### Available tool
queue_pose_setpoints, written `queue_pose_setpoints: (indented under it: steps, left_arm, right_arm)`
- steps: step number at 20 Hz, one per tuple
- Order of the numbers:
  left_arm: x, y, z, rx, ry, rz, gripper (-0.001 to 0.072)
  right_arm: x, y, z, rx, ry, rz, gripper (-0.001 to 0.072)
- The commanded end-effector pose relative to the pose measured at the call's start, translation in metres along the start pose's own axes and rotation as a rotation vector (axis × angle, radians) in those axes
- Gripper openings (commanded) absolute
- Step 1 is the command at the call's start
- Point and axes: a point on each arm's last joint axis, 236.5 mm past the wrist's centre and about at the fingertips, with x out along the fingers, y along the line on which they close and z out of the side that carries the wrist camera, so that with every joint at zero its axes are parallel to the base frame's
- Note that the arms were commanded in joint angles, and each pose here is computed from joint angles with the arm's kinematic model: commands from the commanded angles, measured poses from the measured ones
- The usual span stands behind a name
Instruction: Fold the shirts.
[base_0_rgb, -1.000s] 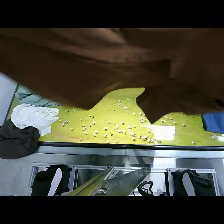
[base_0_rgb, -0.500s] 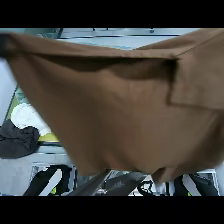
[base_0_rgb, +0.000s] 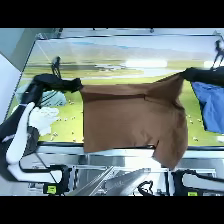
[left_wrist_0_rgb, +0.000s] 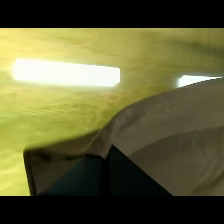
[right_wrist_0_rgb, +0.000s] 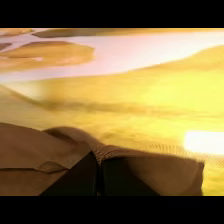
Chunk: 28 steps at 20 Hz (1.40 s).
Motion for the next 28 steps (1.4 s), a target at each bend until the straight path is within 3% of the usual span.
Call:
queue_pose_setpoints:
  steps: [1,9,13,24,28]
  left_arm:
    - [0.061,0.050,-0.008,-0.072,0.085,0.036,0.0013]
    - [0.029,0.020,0.091,-0.052,-0.052,-0.026,0.0013]
    - [0.030,0.010,0.080,-0.031,0.004,-0.005,0.0013]
    - [0.019,0.048,-0.028,0.080,0.429,0.431,0.0013]
    - [0.026,0.034,-0.029,0.080,0.420,0.391,0.0013]
  right_arm:
    - [0.076,-0.050,-0.034,0.133,0.075,-0.022,0.0022]
    - [0.062,-0.054,0.075,0.023,-0.064,-0.017,0.0022]
    - [0.050,-0.067,0.022,-0.024,0.176,-0.035,0.0021]
    - [0.019,-0.124,-0.045,-0.088,0.470,-0.277,0.0022]
    - [0.029,-0.131,-0.067,-0.054,0.507,-0.278,0.0022]
